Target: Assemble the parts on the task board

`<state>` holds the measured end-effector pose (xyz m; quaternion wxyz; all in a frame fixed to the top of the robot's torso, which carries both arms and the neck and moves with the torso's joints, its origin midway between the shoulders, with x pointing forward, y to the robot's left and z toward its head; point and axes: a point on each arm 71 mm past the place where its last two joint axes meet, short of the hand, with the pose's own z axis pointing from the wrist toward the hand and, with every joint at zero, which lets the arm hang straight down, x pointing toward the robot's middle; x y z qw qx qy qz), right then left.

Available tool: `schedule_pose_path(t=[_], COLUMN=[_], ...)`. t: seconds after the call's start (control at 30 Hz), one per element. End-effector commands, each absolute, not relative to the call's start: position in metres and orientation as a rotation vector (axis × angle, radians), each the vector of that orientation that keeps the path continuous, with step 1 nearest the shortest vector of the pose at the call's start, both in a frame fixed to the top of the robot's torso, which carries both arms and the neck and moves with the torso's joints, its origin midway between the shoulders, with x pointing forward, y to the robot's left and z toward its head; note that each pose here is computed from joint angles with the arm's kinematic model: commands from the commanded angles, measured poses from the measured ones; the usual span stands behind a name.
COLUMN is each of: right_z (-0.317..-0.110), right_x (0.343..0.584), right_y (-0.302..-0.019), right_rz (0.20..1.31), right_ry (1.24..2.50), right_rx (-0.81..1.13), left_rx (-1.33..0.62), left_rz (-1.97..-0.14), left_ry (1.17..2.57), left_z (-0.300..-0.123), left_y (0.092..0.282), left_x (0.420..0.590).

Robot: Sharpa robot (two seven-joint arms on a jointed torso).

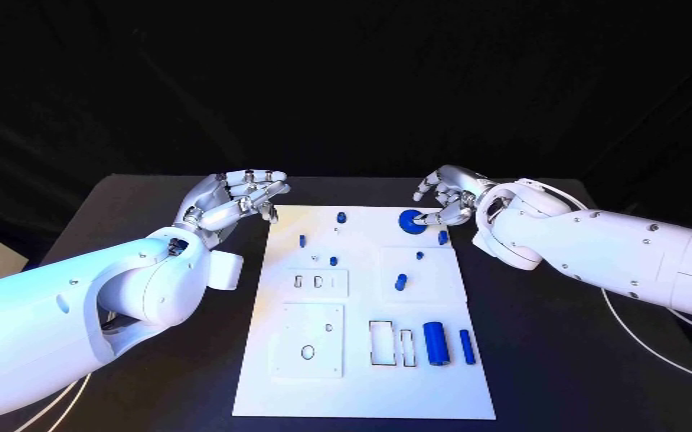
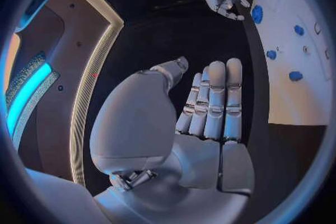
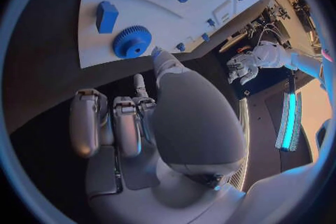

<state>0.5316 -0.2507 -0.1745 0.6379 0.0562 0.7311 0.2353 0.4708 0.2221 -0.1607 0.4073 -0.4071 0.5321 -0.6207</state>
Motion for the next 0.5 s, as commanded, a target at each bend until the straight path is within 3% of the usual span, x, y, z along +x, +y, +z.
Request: schedule_pose_path(t=[0.03,0.5], right_z=[-0.1804,-0.1886], right_x=[0.5334,0.5401], right_y=[-0.2496,-0.246], right_rz=[0.527,0.499], right_ry=[1.739,1.762], right_rx=[0.134,0.144], left_rx=[-1.023,-1.025], left_rz=[-1.579,-1.577], left_ry=[1.339,1.339], left_z=[-0.1594,-0.1595], left_y=[0.2205,0.2214], left_x=[0.4708,0.4706])
